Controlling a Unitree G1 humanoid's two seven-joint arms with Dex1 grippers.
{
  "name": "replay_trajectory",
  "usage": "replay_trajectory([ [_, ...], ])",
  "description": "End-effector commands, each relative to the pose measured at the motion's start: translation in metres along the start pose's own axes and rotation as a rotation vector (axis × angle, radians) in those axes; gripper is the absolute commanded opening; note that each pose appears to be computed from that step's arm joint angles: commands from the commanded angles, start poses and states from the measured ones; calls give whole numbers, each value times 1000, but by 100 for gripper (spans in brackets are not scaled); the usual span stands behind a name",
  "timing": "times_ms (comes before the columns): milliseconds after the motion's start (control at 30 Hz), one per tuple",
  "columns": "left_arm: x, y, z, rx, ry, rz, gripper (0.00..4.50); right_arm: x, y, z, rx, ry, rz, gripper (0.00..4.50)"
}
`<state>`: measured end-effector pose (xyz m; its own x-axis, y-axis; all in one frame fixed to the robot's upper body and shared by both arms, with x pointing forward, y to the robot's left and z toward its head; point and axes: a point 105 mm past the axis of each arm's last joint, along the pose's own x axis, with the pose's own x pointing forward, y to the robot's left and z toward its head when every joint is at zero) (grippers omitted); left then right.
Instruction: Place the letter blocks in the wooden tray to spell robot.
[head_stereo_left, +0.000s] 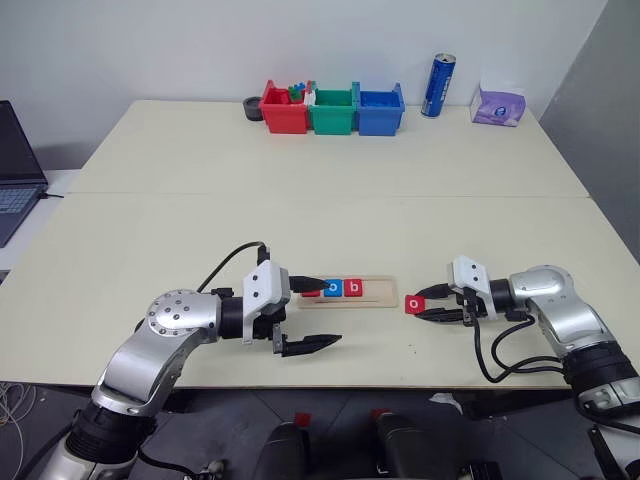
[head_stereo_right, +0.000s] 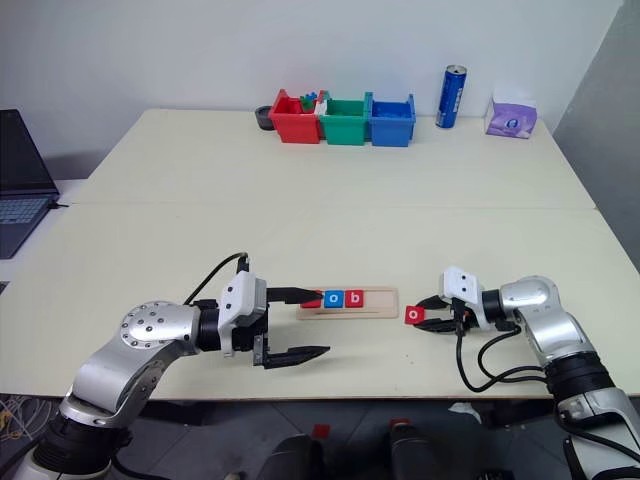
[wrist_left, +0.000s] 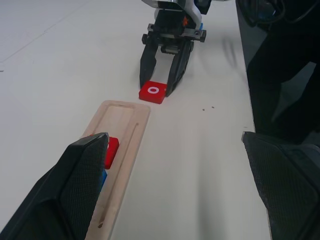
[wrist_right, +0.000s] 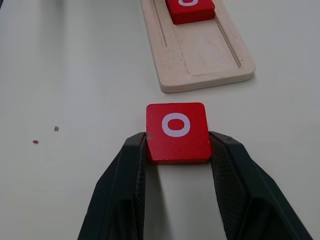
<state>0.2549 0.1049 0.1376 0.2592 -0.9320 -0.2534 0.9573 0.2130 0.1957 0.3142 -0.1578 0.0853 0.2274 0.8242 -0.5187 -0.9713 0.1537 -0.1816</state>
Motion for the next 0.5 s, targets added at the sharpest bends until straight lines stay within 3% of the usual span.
replay_trajectory([
  [33, -18, 14, 10, 44, -29, 66, 450, -5, -10, 35, -58, -80, -17, 146],
  [267, -52, 32, 4, 42, 21, 145, 450, 15, -14, 62, -82, -123, 24, 146],
  [500, -53, 36, 7, 43, 13, 188, 450, 35, -22, 58, -106, -89, 48, 146],
])
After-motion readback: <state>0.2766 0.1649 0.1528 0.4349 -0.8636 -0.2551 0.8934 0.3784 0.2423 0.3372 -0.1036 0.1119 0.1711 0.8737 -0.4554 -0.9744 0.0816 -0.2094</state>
